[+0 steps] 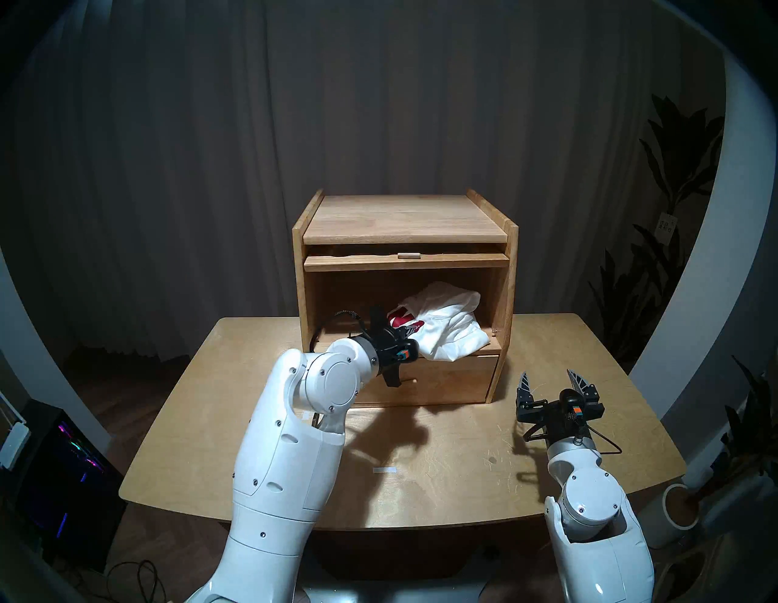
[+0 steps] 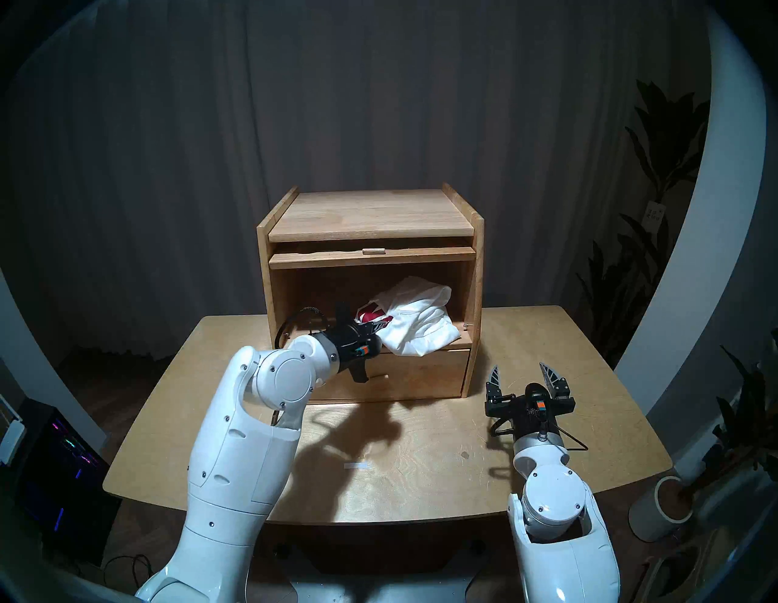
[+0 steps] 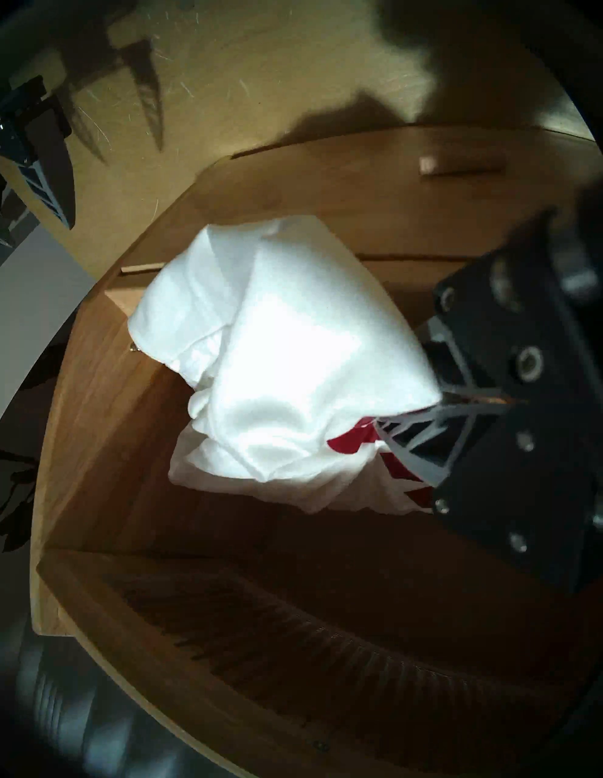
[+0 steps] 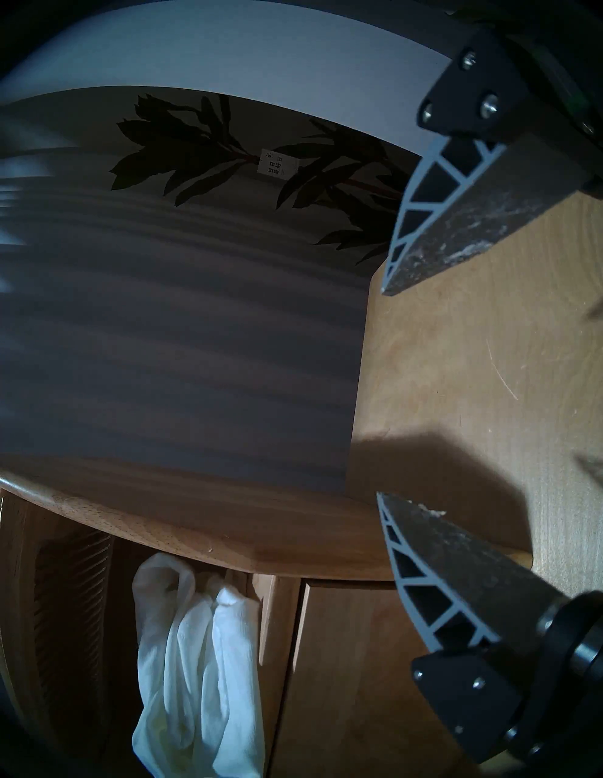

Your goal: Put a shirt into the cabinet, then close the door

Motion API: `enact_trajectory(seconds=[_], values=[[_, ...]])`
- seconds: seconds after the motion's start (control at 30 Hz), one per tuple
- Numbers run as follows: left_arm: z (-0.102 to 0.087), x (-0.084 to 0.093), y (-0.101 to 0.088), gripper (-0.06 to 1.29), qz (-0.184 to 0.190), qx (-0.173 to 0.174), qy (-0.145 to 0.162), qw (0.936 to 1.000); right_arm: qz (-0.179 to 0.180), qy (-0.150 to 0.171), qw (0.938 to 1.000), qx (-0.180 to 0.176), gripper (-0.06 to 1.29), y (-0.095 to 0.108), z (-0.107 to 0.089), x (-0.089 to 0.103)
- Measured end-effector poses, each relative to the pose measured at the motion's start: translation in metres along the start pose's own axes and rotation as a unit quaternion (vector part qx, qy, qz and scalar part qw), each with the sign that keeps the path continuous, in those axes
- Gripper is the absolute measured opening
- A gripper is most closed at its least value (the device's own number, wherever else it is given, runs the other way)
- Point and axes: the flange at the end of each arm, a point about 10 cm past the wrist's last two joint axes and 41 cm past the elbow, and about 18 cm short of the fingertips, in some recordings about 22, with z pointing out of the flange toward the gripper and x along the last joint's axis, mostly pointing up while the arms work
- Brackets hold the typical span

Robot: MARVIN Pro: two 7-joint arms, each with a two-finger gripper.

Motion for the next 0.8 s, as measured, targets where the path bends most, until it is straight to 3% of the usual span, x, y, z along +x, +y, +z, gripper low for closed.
enact_trajectory(seconds=[0.33,0.53,0.63,0.67,0.73,0.8], values=[[0.007,0.007,-0.031,-0.03,-0.02,0.01,-0.057,0.9981,0.0,0.002,1.0,0.0,1.22,0.0,0.001,0.002],[0.004,0.002,-0.054,-0.03,-0.046,0.021,-0.108,0.9929,0.001,0.005,1.0,-0.001,1.22,0.0,0.001,0.004],[0.005,-0.001,-0.056,0.07,-0.059,0.015,-0.132,0.9894,0.001,0.006,1.0,-0.001,1.22,0.0,0.001,0.005],[0.005,-0.002,-0.058,0.22,-0.064,0.012,-0.142,0.9877,0.001,0.007,1.0,-0.001,1.22,0.0,0.001,0.005],[0.005,-0.005,-0.06,0.91,-0.074,0.008,-0.162,0.984,0.001,0.008,1.0,-0.001,1.22,0.0,0.001,0.006],[0.004,-0.01,-0.064,1.2,-0.083,0.005,-0.187,0.9788,0.001,0.01,1.0,-0.001,1.22,0.0,0.001,0.008]])
